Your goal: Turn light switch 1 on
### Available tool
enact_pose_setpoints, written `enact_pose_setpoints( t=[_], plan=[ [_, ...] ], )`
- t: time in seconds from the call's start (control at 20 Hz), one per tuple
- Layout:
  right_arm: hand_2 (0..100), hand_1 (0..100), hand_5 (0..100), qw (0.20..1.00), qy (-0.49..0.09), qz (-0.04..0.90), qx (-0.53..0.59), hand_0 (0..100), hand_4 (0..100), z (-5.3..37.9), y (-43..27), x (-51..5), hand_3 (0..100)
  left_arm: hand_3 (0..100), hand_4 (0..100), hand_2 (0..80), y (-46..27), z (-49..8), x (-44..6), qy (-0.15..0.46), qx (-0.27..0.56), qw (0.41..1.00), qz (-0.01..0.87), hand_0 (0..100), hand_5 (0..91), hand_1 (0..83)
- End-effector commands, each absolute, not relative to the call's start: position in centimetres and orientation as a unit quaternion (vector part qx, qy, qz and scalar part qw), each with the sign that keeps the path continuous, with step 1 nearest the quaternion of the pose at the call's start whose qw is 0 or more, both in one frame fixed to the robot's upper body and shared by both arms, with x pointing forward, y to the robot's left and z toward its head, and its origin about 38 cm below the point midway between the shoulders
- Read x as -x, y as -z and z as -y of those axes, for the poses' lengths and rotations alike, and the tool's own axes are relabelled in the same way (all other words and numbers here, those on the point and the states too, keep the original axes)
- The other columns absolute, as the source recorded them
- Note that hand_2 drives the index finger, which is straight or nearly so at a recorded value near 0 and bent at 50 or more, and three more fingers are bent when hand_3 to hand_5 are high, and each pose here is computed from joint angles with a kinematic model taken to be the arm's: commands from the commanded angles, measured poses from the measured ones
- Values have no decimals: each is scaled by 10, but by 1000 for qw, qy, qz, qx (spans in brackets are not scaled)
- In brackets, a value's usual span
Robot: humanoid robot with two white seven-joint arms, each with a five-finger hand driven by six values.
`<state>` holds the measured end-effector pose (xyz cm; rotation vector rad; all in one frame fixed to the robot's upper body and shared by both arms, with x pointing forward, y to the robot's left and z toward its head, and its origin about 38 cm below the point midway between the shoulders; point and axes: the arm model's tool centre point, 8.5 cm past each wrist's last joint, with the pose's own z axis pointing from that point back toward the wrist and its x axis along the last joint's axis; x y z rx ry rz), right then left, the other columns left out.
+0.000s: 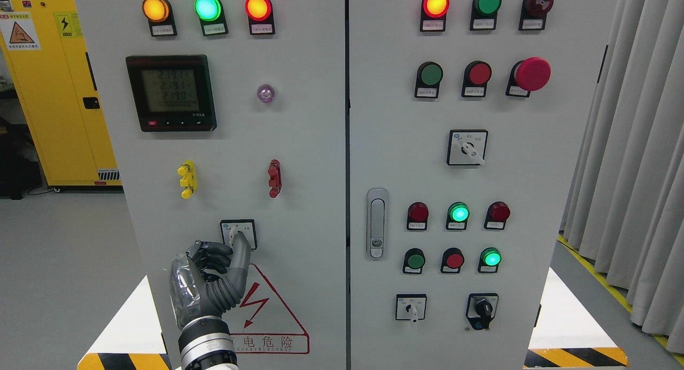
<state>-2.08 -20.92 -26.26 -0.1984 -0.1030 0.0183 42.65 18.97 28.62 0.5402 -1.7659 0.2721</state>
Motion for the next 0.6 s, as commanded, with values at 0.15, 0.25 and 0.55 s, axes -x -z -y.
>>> enact_pose_setpoints(
  t=[0.15, 0.25, 0.55],
  plan=[
    [40, 500, 0, 994, 5, 49, 99, 0, 0, 209, 263, 21, 0, 847, 820, 669, -286, -189, -428, -114, -230, 597, 760, 633, 755, 584],
    [40, 500, 0, 994, 5, 49, 99, 0, 0, 209, 263, 21, 0, 849, 821, 670, -286, -189, -428, -114, -230, 597, 760, 641, 758, 581],
    [40, 500, 0, 994, 5, 49, 99, 0, 0, 209, 263, 21, 0, 852, 822, 674, -286, -189, -428, -113, -229, 598, 760, 679, 757, 561]
  ],
)
